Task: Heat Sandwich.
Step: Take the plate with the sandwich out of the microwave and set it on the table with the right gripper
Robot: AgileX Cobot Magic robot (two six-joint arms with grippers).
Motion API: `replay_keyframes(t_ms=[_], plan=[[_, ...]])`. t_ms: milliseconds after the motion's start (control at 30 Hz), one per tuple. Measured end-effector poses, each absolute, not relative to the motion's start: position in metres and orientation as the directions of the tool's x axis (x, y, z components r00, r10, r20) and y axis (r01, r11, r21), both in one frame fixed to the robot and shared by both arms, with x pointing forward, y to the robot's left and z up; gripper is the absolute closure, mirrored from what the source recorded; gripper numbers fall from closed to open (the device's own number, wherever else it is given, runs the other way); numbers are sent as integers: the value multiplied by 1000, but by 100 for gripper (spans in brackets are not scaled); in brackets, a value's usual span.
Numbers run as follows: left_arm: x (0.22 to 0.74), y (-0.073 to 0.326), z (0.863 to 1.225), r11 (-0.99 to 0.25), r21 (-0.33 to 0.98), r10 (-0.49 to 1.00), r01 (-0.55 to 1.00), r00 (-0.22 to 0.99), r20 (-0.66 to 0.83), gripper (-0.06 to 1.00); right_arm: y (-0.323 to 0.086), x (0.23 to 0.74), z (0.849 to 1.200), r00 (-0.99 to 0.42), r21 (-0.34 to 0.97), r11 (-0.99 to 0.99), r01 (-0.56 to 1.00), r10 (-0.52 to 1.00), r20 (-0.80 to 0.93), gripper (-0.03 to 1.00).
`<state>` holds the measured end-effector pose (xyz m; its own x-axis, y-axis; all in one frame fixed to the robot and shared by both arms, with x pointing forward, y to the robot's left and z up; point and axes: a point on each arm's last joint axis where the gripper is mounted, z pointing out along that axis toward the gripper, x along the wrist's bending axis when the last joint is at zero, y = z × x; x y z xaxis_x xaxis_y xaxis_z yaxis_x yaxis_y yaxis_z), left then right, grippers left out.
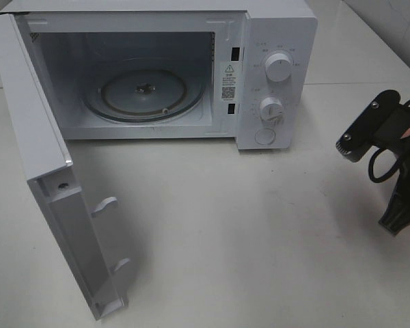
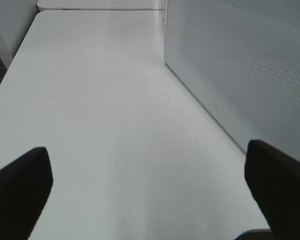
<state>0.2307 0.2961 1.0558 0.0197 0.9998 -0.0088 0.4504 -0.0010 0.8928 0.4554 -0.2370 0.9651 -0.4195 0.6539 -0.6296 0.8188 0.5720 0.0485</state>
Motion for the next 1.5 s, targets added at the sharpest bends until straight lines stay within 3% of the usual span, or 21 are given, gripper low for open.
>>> replay_keyframes(t_ms=[167,667,900,1500], plan=[[231,296,1056,-1,893,1000,450,20,-9,-5,-252,462,964,-307,111,464,879,727,-615,85],[231,296,1056,-1,893,1000,450,20,-9,-5,-289,471,964,-158,166,318,933,781,-604,85],[231,296,1056,-1,893,1000,450,20,-9,-5,-290,476,960,-139,185,310,933,782,-608,85],[231,296,1056,-1,893,1000,450,20,-9,-5,-285,494,903,-140,129,268,955,787,-601,85]])
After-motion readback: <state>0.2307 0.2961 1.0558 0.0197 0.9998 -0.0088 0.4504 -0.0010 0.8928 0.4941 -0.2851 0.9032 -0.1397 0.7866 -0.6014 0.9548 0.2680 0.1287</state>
